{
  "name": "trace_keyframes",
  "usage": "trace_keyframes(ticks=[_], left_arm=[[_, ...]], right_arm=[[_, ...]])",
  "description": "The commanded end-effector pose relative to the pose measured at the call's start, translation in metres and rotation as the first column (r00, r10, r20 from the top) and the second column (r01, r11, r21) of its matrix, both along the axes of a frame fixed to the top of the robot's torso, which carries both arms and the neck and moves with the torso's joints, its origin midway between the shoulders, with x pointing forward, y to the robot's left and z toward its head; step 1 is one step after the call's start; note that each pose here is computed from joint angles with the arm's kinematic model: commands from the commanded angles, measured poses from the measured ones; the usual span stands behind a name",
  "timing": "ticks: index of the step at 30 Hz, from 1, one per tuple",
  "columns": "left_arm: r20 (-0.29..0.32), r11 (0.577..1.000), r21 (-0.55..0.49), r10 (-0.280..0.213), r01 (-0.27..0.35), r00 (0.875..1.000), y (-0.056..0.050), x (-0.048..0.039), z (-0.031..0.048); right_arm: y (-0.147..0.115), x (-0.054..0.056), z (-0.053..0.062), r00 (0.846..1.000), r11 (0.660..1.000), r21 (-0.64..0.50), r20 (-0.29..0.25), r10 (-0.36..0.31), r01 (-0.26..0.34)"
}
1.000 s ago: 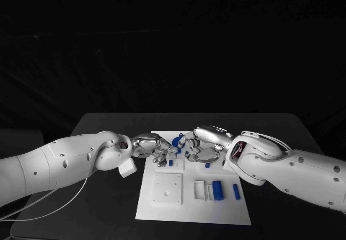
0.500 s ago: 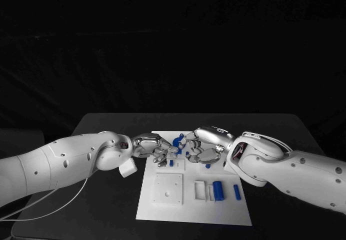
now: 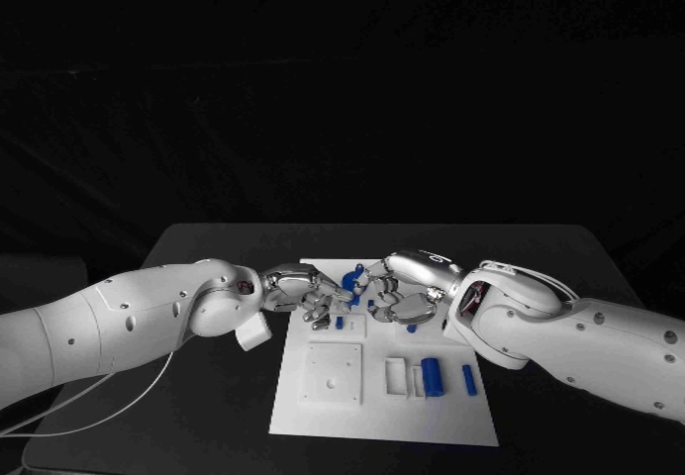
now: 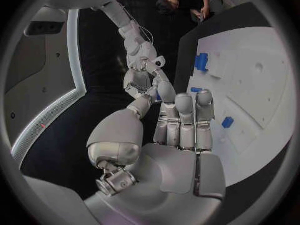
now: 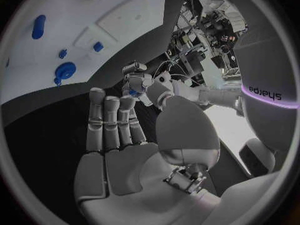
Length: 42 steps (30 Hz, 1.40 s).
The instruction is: Assemble the parts on the task board
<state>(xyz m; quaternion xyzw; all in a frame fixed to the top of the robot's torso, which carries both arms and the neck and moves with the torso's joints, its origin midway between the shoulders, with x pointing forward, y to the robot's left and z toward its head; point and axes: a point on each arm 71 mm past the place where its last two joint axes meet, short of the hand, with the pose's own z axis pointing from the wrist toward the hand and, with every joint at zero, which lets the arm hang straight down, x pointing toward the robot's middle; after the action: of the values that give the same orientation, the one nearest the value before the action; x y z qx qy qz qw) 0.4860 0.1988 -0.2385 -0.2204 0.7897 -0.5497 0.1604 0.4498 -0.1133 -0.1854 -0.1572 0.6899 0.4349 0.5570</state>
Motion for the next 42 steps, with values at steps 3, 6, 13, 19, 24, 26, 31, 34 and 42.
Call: trace_keyframes(ticks=[3,6,13,19,24,26,31,34,42], left_arm=[[0.007,1.000,0.003,0.024,-0.024,1.000,0.001,0.0021,0.0008],[0.008,1.000,0.006,0.026,-0.026,1.000,0.001,0.0023,0.0007],[0.010,1.000,0.011,0.025,-0.025,1.000,0.001,0.0024,0.0005],[0.010,0.999,0.017,0.027,-0.028,1.000,0.001,0.0025,0.0001],[0.026,0.998,0.056,0.038,-0.039,0.999,0.001,0.0027,-0.0013],[0.039,0.994,0.092,0.062,-0.065,0.997,0.002,0.0034,-0.0025],[0.081,0.963,0.210,0.153,-0.167,0.985,0.012,0.0055,-0.0062],[0.105,0.929,0.271,0.232,-0.253,0.967,0.020,0.0067,-0.0075],[0.173,0.830,0.394,0.354,-0.394,0.919,0.035,0.0078,0.0087]], right_arm=[[0.003,-0.003,0.000,1.000,1.000,0.000,0.003,0.026,-0.026],[0.003,-0.003,0.000,1.000,1.000,0.000,0.003,0.026,-0.026],[0.003,-0.004,-0.001,1.000,1.000,-0.001,0.001,0.025,-0.025],[0.001,-0.002,-0.001,1.000,1.000,-0.002,0.003,0.017,-0.017],[-0.009,0.006,-0.002,0.999,1.000,0.001,0.021,-0.026,0.026],[-0.016,0.011,-0.002,0.998,0.998,0.015,0.037,-0.059,0.058],[-0.032,0.023,0.001,0.988,0.985,0.081,0.003,-0.152,0.151],[-0.046,0.031,0.004,0.978,0.973,0.107,-0.005,-0.207,0.206],[-0.087,0.063,0.017,0.935,0.922,0.168,0.001,-0.354,0.349]])
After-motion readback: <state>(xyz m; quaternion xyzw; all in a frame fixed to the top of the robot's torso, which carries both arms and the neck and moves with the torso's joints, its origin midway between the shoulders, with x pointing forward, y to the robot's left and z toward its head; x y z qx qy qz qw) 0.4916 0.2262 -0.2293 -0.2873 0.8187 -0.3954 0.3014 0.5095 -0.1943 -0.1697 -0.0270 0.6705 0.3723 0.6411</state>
